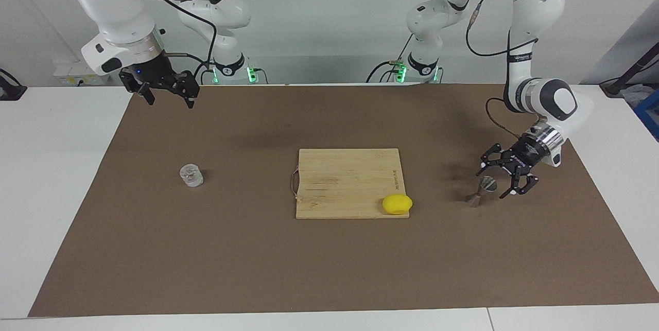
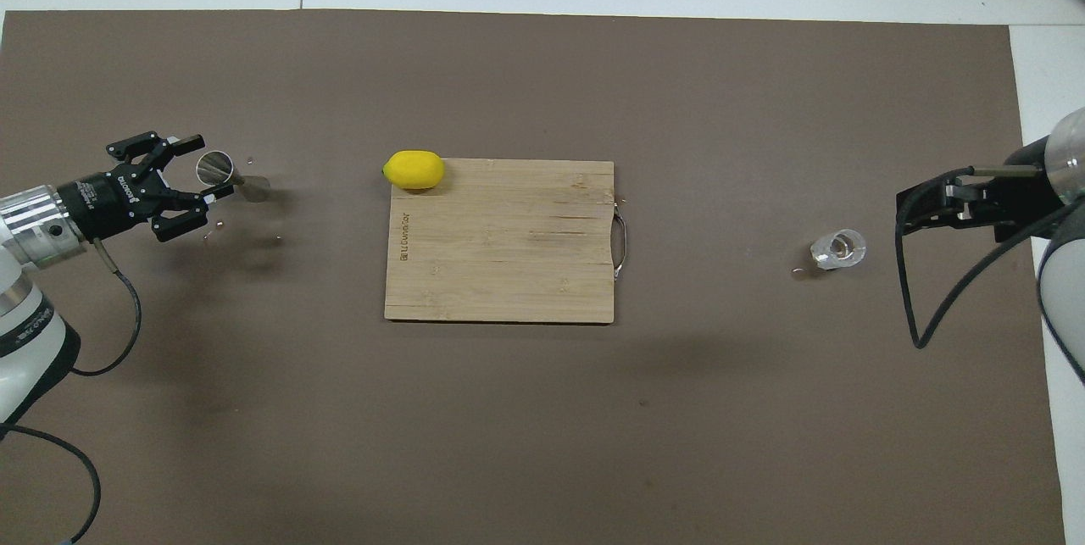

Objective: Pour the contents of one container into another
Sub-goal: 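Grasp the small metal cup with the left gripper and lift it, then carry the metal cup over the board while the right gripper opens, then set the metal cup on the board and open the left gripper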

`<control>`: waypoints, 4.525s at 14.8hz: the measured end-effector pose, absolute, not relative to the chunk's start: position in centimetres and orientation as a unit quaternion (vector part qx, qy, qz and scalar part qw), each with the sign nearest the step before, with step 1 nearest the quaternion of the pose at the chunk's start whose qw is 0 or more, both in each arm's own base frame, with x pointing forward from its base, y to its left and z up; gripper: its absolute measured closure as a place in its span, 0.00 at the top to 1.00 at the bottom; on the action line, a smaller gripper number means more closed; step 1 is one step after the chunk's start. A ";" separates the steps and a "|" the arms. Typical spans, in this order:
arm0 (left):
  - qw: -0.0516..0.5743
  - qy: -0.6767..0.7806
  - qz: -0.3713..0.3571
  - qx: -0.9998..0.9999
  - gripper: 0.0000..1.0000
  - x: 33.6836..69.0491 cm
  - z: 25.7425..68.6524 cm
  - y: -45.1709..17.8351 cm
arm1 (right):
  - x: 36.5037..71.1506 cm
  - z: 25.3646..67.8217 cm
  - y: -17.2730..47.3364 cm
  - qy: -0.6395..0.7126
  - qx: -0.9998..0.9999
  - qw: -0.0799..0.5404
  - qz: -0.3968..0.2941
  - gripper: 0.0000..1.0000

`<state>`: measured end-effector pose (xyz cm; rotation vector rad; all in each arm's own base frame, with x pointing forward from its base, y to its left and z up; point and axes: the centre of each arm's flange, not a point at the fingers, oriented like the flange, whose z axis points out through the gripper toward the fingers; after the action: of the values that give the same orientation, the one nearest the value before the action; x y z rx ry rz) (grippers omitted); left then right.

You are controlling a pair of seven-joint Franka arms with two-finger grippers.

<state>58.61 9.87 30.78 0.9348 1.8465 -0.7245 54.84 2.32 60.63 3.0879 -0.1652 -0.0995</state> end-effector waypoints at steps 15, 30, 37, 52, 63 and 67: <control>0.482 0.688 -0.339 0.424 0.51 61.7 36.2 4.2 | 54.7 60.7 2.3 -0.054 0.998 0.024 -0.032 0.99; 0.442 0.718 -0.345 0.413 0.51 59.2 41.9 -28.3 | 54.7 60.7 2.1 -0.056 0.998 0.024 -0.031 1.00; 0.398 0.744 -0.333 0.421 0.51 55.7 35.9 -35.6 | 54.9 60.8 0.8 -0.114 0.993 0.024 -0.025 1.00; 0.392 0.743 -0.332 0.430 0.51 56.4 34.2 -37.2 | 58.4 51.3 -3.7 -0.540 0.839 -0.042 -0.046 1.00; 0.400 0.715 -0.332 0.467 1.00 56.9 36.7 -37.2 | 56.2 39.1 -14.1 -0.688 0.700 -0.143 -0.124 1.00; 0.403 0.668 -0.334 0.530 1.00 57.8 42.1 -34.4 | 54.8 36.1 -15.6 -0.714 0.668 -0.156 -0.138 1.00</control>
<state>57.83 -34.39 42.14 1.3378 1.6864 -0.8437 54.80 -15.61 36.15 2.3384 -2.4982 -0.4831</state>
